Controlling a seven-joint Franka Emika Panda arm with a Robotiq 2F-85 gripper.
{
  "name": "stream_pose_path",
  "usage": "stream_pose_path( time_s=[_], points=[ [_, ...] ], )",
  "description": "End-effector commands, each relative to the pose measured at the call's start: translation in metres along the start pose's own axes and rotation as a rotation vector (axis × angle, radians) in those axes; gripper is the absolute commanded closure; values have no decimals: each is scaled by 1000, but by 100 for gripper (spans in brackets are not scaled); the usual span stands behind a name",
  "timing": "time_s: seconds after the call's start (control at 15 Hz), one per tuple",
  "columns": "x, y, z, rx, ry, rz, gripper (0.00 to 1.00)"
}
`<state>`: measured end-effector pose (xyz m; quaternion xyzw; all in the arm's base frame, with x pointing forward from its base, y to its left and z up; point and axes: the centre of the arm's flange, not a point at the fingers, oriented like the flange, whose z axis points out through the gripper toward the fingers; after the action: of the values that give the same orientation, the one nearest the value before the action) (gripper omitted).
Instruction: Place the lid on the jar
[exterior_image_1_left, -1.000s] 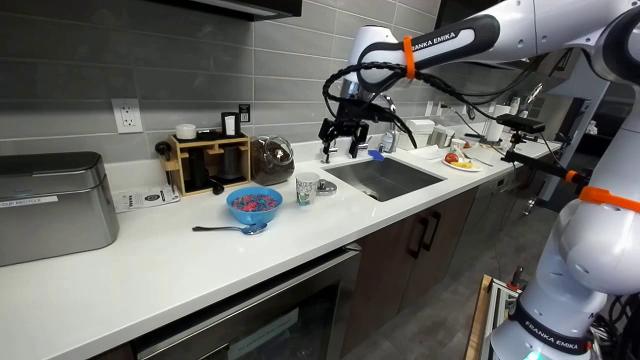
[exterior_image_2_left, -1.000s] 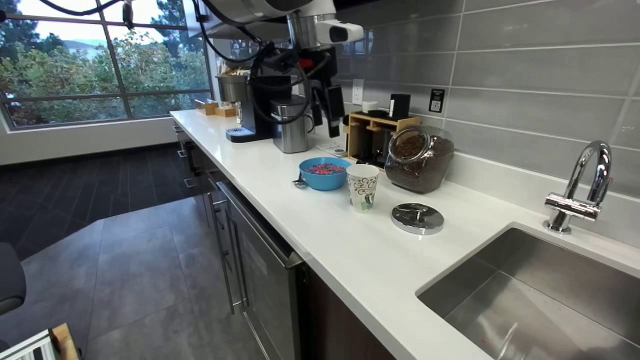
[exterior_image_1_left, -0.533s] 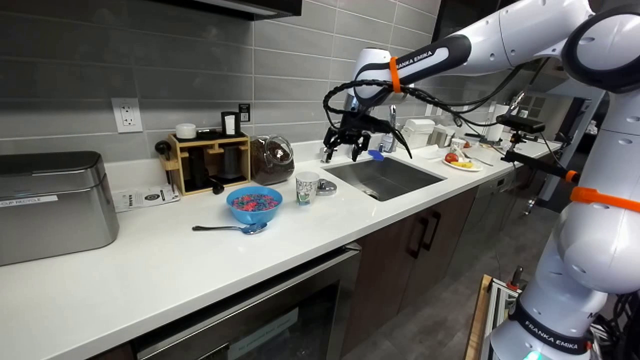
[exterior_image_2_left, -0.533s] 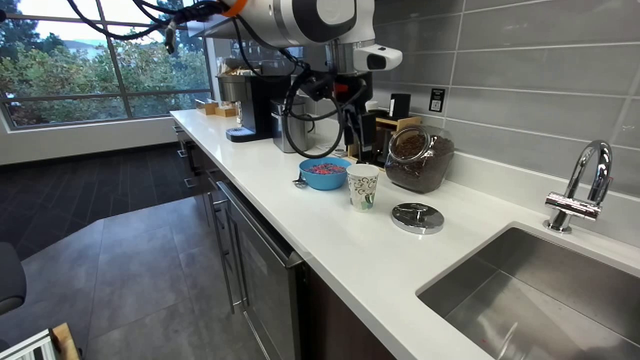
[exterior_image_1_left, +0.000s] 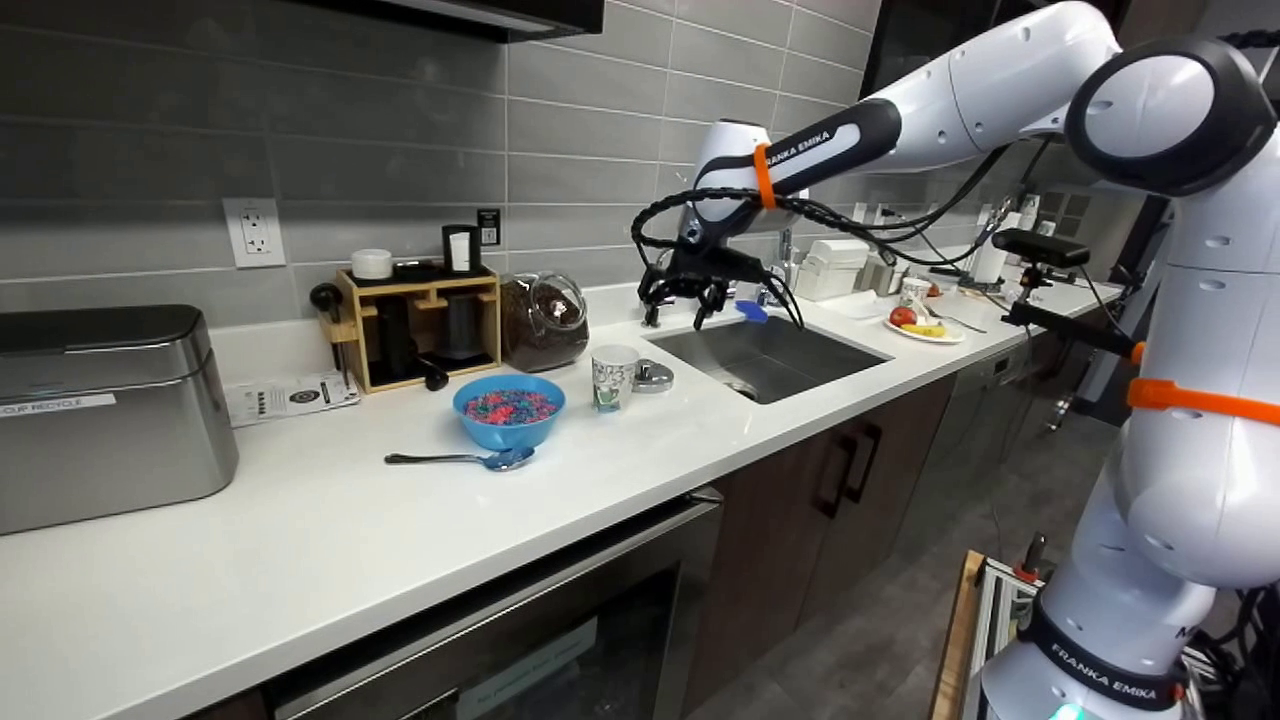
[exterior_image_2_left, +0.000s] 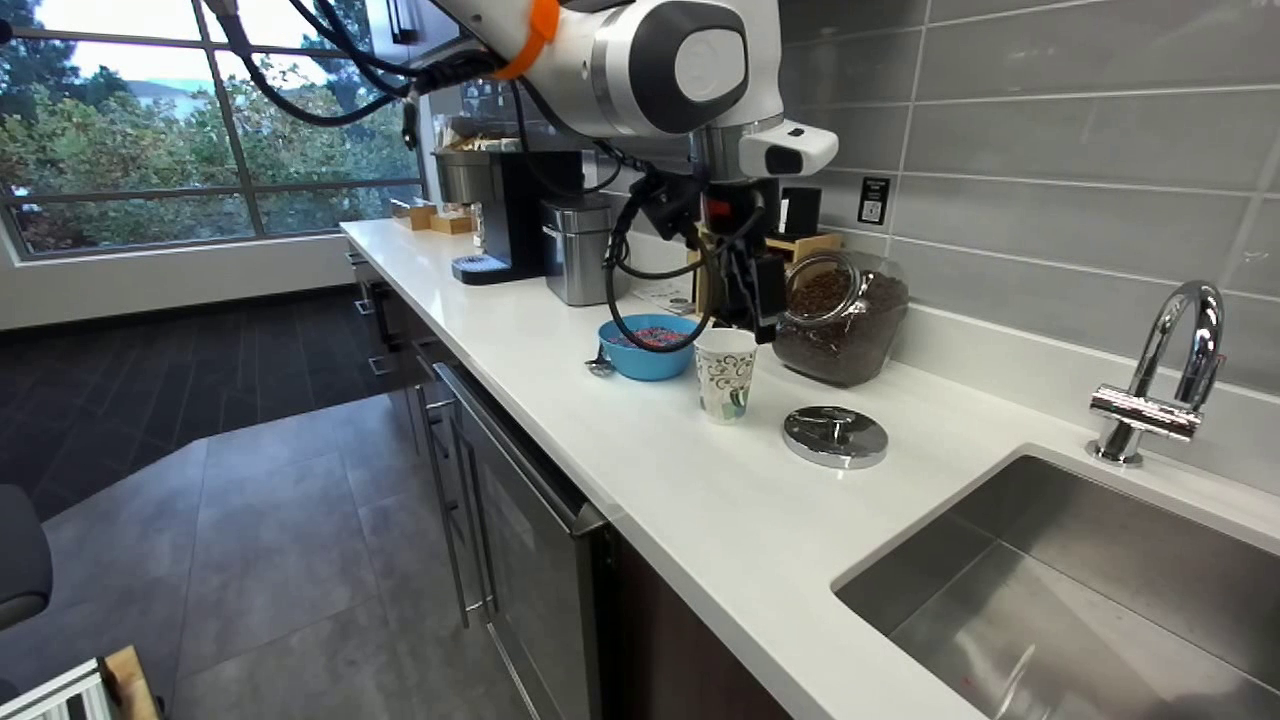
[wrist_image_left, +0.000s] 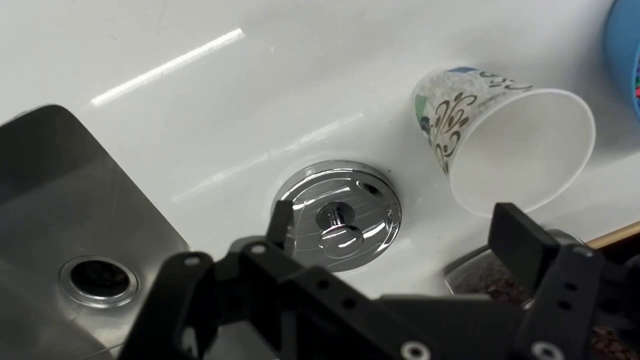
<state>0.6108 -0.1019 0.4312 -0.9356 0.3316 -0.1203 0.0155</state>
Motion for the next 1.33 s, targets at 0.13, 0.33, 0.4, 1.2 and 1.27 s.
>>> stream_pose_path(
  time_s=[0.13, 0.33, 0.4, 1.2, 1.27],
  points=[
    [10, -3, 2, 2, -1, -5, 0],
    [26, -6, 12, -17, 6, -23, 0],
    [30, -7, 15, -19, 4, -35, 0],
    [84, -14, 87, -73, -44, -90, 0],
    [86, -14, 93, -85, -43, -92, 0]
  ],
)
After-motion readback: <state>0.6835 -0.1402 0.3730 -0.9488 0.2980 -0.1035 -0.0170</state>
